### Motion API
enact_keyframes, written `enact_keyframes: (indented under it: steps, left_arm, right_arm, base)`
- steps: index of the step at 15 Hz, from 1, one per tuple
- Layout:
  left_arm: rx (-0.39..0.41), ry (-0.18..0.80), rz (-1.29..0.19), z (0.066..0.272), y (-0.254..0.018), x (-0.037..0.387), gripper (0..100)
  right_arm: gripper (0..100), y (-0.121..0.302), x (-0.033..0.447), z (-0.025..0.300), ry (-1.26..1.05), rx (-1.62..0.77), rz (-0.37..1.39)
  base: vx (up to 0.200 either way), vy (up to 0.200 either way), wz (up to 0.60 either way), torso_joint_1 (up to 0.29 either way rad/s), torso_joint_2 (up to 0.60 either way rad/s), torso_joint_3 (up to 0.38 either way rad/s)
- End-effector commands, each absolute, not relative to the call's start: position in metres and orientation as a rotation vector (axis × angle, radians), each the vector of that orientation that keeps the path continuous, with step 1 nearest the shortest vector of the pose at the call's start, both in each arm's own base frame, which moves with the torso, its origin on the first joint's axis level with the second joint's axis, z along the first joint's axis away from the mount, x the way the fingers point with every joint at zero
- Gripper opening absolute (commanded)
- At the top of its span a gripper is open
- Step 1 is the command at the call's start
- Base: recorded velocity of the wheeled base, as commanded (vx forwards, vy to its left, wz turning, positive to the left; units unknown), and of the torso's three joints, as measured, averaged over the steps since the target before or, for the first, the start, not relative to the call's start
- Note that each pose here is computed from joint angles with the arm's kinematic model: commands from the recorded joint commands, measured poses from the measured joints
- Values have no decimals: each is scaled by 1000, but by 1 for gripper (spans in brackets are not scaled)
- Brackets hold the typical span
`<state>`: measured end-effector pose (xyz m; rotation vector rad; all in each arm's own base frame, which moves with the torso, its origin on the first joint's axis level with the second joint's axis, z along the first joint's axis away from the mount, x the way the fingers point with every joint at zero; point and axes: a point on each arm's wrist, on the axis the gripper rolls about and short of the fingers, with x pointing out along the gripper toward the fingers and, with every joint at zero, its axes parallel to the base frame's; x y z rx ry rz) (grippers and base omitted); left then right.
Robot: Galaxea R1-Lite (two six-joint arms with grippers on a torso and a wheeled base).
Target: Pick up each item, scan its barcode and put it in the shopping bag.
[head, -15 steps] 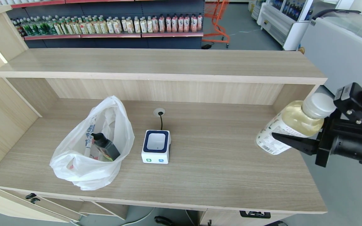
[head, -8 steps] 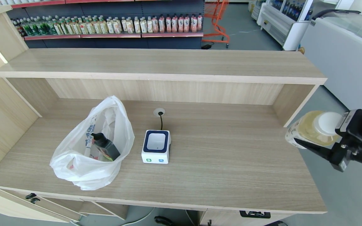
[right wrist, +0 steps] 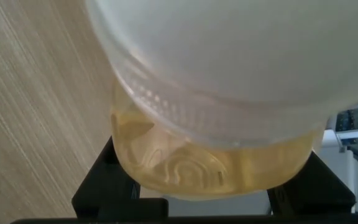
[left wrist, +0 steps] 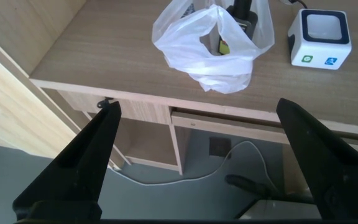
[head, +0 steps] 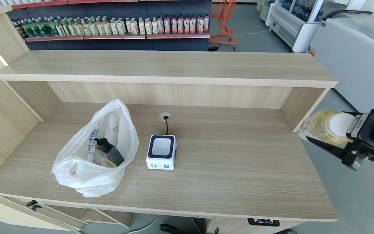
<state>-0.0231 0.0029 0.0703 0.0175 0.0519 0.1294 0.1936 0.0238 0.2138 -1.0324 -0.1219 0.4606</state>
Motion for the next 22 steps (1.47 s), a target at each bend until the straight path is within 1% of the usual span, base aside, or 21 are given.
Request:
enact_keyframes:
  steps: [1, 12, 16, 20, 22]
  left_arm:
    - [17, 53, 130, 70, 3, -23, 100]
    - [8, 51, 130, 70, 3, -23, 100]
    - [14, 51, 130, 70, 3, -23, 100]
    - [16, 51, 130, 70, 3, -23, 100]
    - [22, 52, 130, 70, 3, -23, 100]
  right_arm:
    - [0, 25, 192, 216, -136, -1032, 466]
    - [0, 27, 205, 213, -112, -964, 504]
    - [0, 27, 212, 207, -89, -958, 522]
    - [0, 28, 214, 204, -98, -947, 570]
    - [0, 30, 218, 200, -103, -935, 618]
  base:
    - [0, 200, 0, 2, -2, 7]
    - [0, 200, 0, 3, 3, 2]
    - [0, 200, 0, 4, -2, 0]
    - [0, 0, 0, 0, 0, 0]
    - [200, 0, 0, 7, 5, 2]
